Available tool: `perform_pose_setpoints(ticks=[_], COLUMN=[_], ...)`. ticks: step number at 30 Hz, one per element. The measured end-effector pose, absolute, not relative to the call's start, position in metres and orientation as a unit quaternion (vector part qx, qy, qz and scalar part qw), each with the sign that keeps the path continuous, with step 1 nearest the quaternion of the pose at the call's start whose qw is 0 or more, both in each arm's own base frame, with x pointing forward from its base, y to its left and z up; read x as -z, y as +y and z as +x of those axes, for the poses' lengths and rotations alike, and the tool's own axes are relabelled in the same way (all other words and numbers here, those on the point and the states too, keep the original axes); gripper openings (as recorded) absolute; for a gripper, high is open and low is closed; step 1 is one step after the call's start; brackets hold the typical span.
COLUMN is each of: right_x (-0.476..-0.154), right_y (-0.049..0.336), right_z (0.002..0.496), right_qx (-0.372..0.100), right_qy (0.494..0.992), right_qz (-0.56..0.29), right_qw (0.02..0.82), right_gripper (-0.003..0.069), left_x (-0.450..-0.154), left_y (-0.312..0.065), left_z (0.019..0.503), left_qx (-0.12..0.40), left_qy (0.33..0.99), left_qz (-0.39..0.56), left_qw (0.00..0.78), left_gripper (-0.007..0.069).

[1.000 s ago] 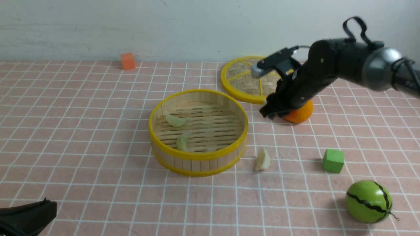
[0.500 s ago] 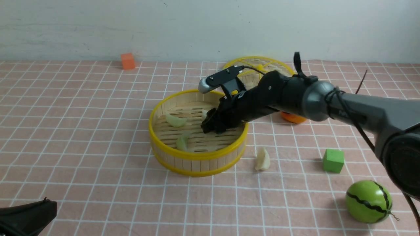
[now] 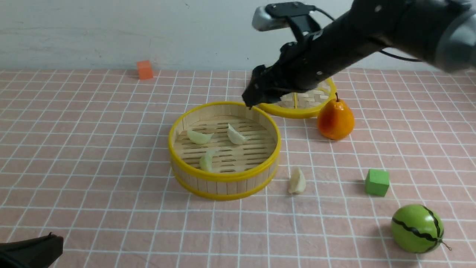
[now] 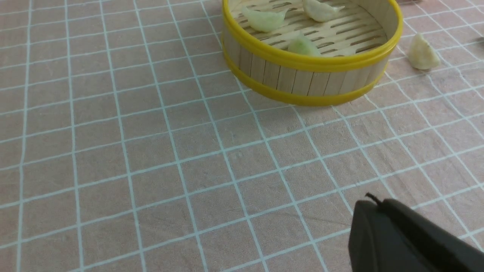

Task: Put the dumplings into the steamer on the table with the pink tablecloth.
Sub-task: 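Reach for and grasp a dumpling lying on the table beside the steamer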

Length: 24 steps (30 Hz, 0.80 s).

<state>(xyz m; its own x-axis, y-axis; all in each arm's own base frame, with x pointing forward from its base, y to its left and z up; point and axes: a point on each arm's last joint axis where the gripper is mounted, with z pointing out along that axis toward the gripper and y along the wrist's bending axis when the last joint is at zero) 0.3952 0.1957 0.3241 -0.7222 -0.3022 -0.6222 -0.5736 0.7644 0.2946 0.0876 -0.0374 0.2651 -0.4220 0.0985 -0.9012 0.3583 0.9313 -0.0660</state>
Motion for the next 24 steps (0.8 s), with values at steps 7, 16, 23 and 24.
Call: perform_pose_setpoints(ticks=[7, 16, 23, 24], right_x=[-0.262, -0.2, -0.162, -0.162], right_y=[0.171, 0.174, 0.178, 0.177], right_z=[0.378, 0.405, 0.417, 0.417], right_qx=[-0.142, -0.13, -0.125, -0.123], right_qy=[0.965, 0.978, 0.981, 0.981], right_qz=[-0.196, -0.083, -0.074, -0.075], right_qw=[0.102, 0.14, 0.13, 0.129], right_gripper=[0.0405, 0.0404, 0.0327, 0.0294], left_x=[-0.266, -0.267, -0.265, -0.265], left_y=[-0.038, -0.038, -0.038, -0.038], left_z=[0.088, 0.088, 0.087, 0.087], left_qx=[0.127, 0.135, 0.131, 0.131], left_qy=[0.83, 0.828, 0.836, 0.836], left_qz=[0.136, 0.131, 0.132, 0.132], left_qw=[0.525, 0.527, 0.516, 0.516], left_gripper=[-0.0003, 0.0003, 0.0011, 0.0011])
